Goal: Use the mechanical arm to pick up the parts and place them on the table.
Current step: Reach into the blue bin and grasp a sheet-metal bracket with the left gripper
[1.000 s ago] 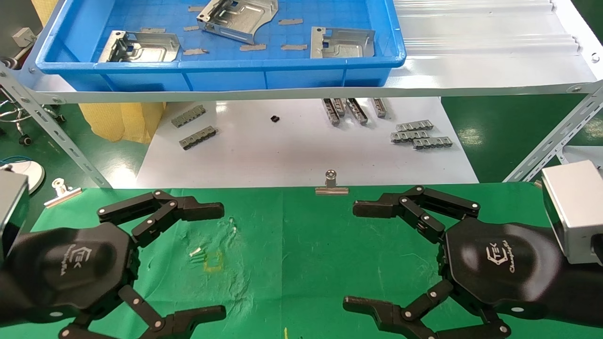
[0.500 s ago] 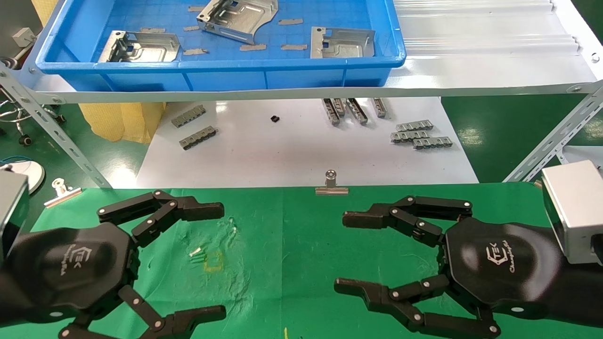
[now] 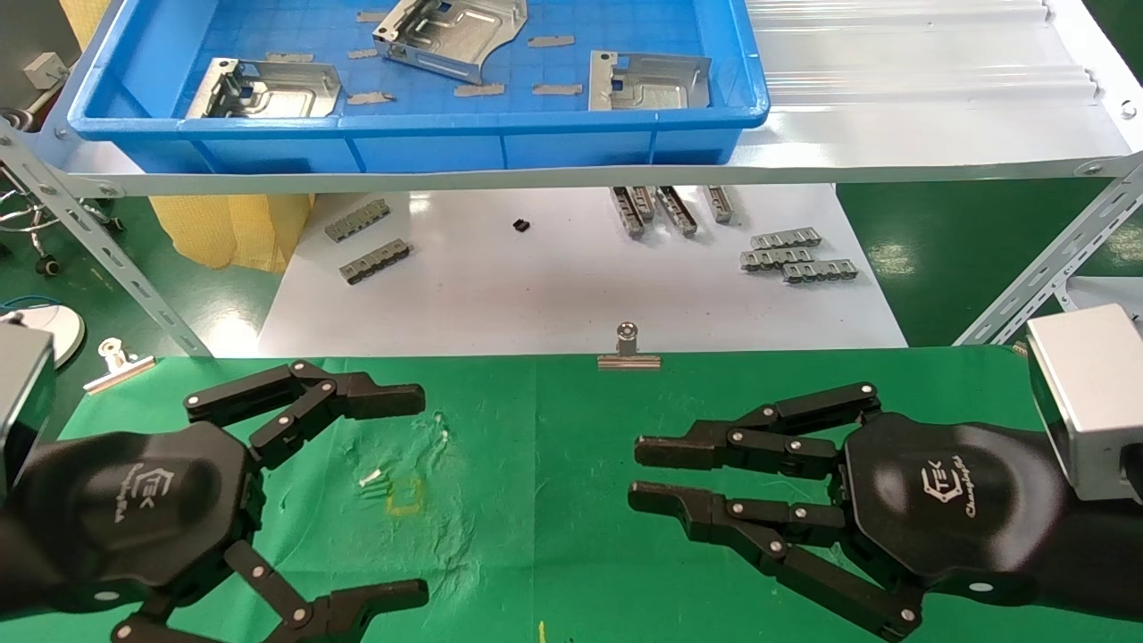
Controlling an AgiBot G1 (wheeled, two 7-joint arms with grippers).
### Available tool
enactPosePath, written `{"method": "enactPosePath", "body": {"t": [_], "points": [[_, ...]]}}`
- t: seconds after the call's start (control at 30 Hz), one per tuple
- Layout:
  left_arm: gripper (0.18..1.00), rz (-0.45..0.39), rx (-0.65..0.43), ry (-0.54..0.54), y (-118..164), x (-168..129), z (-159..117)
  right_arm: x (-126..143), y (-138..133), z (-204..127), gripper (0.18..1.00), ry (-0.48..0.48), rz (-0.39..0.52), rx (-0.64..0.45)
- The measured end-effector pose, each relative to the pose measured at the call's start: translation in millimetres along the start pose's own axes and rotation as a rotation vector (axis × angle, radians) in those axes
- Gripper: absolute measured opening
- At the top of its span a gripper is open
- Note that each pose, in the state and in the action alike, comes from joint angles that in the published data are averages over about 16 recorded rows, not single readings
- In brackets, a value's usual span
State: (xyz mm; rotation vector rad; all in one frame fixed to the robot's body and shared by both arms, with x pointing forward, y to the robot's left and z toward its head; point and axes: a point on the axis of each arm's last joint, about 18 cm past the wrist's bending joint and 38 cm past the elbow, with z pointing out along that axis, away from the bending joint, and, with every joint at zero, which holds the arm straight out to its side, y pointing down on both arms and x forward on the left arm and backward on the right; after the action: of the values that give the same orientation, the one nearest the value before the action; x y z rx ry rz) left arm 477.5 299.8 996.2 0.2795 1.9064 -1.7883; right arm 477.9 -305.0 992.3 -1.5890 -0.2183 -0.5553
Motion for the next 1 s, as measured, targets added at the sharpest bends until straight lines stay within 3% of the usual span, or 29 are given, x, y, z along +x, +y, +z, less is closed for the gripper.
{"method": "enactPosePath", "body": {"t": [0.27, 0.53, 0.77, 1.0], "points": [[1.001, 0.074, 0.008, -0.092, -20, -39, 7, 0, 0, 0, 0.27, 0.0, 0.0, 0.0], [1.001, 0.136, 0.032, -0.303, -62, -137, 28, 0, 0, 0, 0.206, 0.0, 0.0, 0.0], [1.001, 0.111, 0.01, -0.529, -91, -229, 62, 0, 0, 0, 0.192, 0.0, 0.0, 0.0], [1.001, 0.06, -0.056, -0.734, -94, -282, 83, 0, 0, 0, 0.191, 0.0, 0.0, 0.0]]}}
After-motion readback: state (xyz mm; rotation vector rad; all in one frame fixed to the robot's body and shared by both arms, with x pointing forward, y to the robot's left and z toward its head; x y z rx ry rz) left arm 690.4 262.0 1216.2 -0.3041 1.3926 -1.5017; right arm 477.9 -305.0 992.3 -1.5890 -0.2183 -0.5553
